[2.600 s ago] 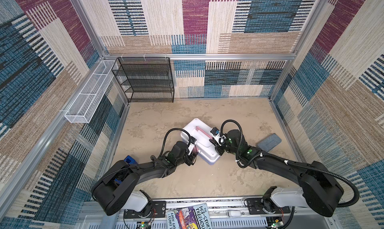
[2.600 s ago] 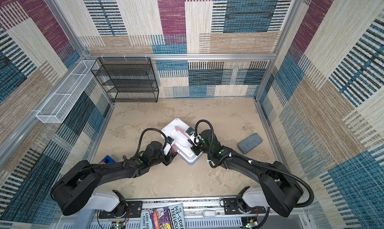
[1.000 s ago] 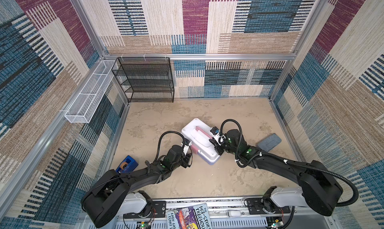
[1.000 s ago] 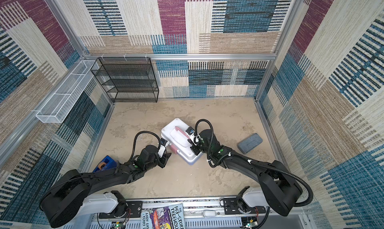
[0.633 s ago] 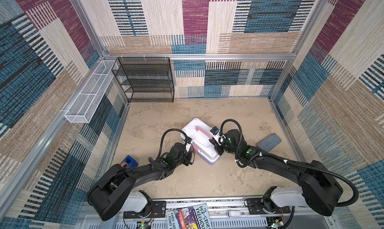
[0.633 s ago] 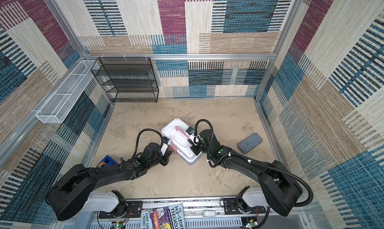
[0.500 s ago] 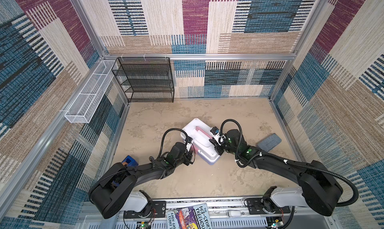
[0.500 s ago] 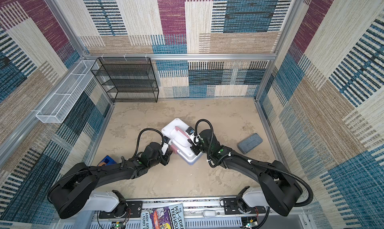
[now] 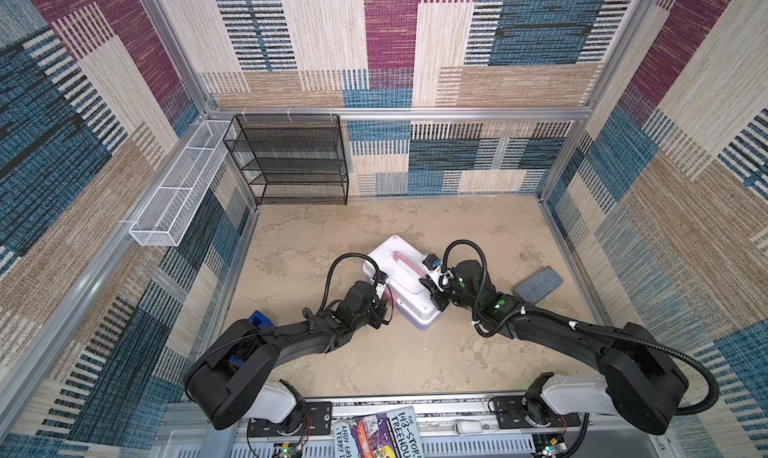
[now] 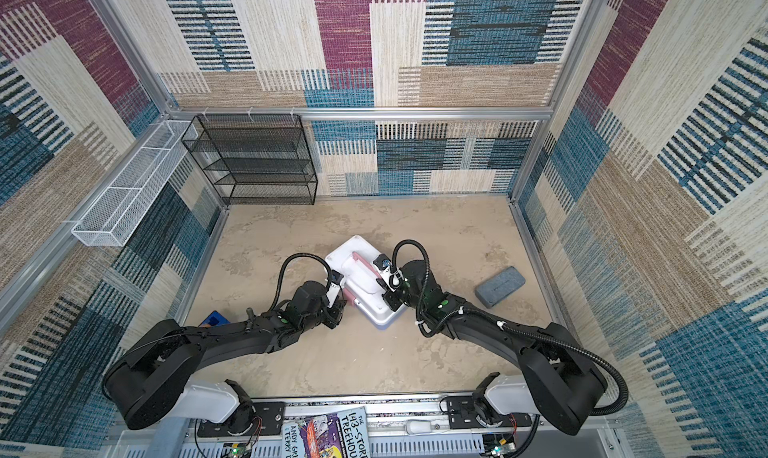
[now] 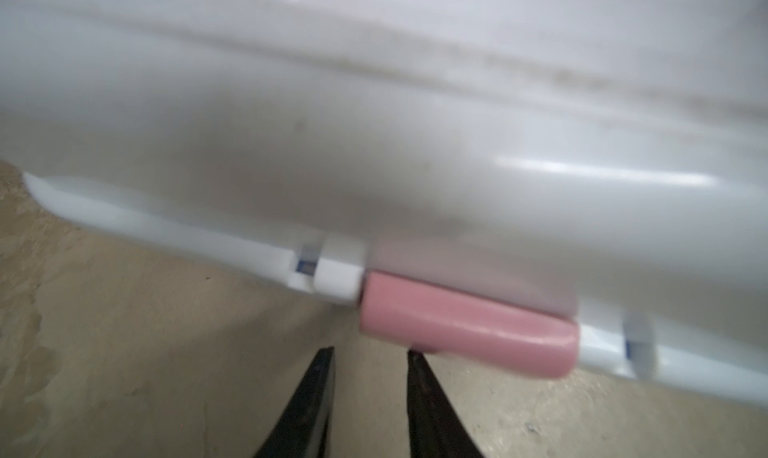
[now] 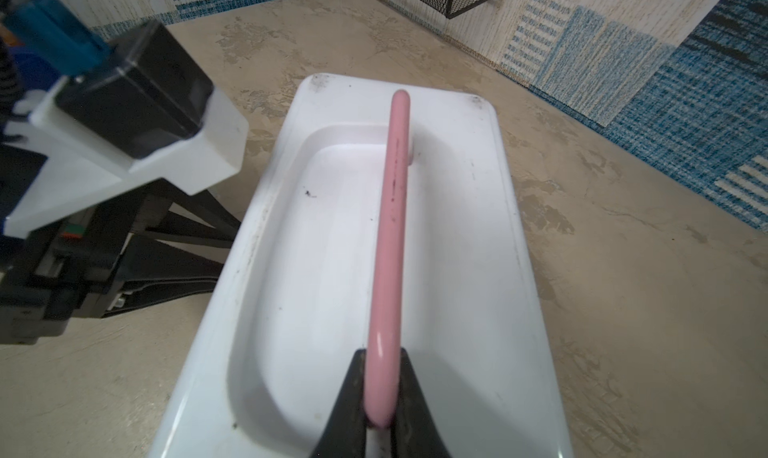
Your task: Pack the tool kit
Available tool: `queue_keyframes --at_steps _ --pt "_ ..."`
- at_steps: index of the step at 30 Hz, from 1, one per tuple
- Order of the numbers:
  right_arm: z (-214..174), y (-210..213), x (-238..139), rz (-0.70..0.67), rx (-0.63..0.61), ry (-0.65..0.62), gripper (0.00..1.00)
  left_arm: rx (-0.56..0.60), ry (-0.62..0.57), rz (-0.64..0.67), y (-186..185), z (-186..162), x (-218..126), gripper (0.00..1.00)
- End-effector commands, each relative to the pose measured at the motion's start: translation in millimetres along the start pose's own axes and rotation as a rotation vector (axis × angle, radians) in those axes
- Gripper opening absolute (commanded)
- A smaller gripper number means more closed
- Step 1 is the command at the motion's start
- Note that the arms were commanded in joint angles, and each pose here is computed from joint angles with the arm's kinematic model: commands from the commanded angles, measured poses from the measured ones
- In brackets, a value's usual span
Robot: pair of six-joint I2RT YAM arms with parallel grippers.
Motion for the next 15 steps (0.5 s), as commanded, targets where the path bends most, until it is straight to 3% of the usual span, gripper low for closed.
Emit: queue_keyframes --at_steps 1,9,15 --pt "-22.4 16.3 0.0 0.1 0.032 0.107 0.13 -0.005 -0.092 -0.03 -6.7 20.2 -0.2 0.34" --pt "-22.7 14.0 0.4 0.081 0.035 0.117 0.14 -0.008 -0.086 -0.043 -8.8 21.2 1.5 0.33" --pt "-21.2 10.7 -2.3 0.052 0.049 0.115 0.25 -0.025 -0.074 -0.014 -1.7 10.5 -6.0 0.34"
Point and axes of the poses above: each gripper's point midway between its finger pads, its own x axis out along the fingers, its own y axis along the line the jaws close on, z = x × y, the point moved 7 cm from there along -x, back along the fingers, and after that the axes turned 15 degrees about -x, right-handed, at the moved point
